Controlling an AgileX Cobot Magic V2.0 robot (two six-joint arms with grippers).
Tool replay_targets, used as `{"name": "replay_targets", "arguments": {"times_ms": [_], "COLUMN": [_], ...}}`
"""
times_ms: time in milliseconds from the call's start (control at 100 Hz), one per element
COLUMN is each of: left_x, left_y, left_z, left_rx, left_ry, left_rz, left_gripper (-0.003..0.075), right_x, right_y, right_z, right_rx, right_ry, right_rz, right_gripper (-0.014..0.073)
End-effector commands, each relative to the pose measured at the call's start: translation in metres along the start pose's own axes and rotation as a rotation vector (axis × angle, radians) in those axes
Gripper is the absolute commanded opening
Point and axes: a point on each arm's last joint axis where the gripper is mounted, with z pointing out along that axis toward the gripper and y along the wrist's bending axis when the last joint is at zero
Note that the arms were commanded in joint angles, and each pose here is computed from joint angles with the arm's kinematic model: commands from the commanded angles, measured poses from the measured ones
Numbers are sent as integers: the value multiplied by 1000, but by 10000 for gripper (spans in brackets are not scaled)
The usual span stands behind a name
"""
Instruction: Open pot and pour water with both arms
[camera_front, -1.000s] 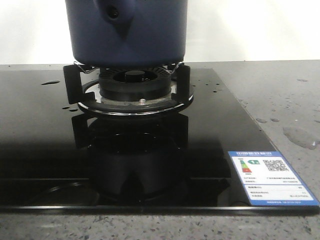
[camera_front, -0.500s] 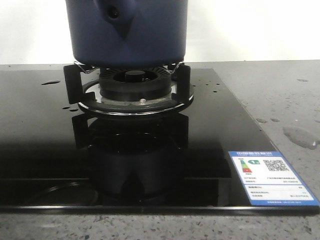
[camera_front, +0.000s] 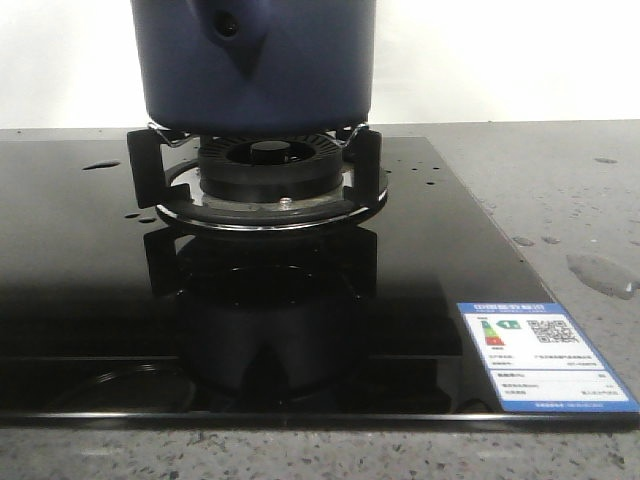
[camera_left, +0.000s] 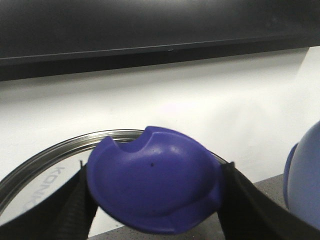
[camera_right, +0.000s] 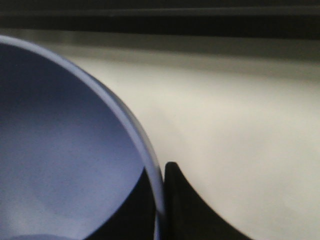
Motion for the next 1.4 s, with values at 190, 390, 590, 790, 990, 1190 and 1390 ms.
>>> {"name": "replay_targets", "arguments": {"times_ms": [190, 390, 590, 790, 990, 1190, 1390], "left_x": [-23, -23, -23, -23, -23, -23, -23], "left_y": [-2, -2, -2, -2, -2, -2, -2], "left_z": [-10, -10, -10, -10, -10, -10, -10], "left_rx": [-14, -14, -14, -14, -14, -14, -14], "left_ry": [-85, -85, -85, -86, -86, -86, -86], "left_rz": [-19, -19, -19, -21, -21, -21, -21], "left_gripper": [316, 316, 316, 316, 316, 316, 316], "right_x": [-33, -22, -27, -31, -35, -35, -35], "right_y": [-6, -5, -5, -3, -4, -4, -4], "right_z": [-12, -21, -26, -28, -31, -31, -31], "right_rx": [72, 93, 106, 87, 101, 101, 101], "right_ry": [-268, -377, -483, -525, -585, -585, -585], "right_rz": [-8, -59, -85, -109, -106, -106, -106], "right_gripper": [-46, -46, -46, -46, -46, -46, -46]}}
